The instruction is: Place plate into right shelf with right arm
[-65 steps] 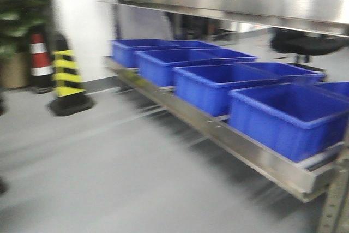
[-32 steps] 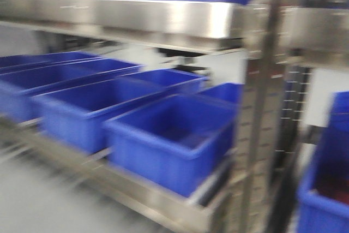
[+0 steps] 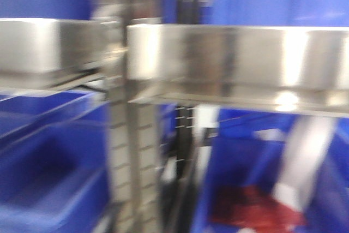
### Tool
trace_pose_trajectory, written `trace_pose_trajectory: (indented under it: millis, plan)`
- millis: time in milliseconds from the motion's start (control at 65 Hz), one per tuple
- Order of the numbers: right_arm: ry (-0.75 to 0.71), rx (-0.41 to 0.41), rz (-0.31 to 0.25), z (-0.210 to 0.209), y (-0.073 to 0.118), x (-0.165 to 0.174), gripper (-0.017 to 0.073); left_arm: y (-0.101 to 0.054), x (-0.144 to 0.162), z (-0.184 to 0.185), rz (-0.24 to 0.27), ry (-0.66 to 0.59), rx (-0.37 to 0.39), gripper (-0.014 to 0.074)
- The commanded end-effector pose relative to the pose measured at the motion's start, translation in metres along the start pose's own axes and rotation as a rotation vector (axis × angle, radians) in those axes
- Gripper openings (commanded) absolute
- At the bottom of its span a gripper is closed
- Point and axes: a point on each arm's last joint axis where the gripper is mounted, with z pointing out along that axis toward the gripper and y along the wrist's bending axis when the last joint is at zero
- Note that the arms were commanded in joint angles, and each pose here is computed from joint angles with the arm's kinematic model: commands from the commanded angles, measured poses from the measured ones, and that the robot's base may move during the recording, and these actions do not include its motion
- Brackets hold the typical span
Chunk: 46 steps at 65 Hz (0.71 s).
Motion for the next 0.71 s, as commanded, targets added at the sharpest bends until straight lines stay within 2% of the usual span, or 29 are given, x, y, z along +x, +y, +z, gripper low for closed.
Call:
trace_pose_trajectory:
  millis: [0, 692]
  plan:
    - [-0.111, 0.023, -0.002, 0.0003, -0.0014, -0.0163, 0.0057, 0.0004, -0.0054, -0.0003, -0.007, -0.083, -0.004, -0.0047]
    - [-0.111, 0.023, -0.002, 0.0003, -0.0014, -0.0163, 0.0057, 0.0004, -0.0054, -0.0003, -0.007, -0.083, -0.004, -0.0047]
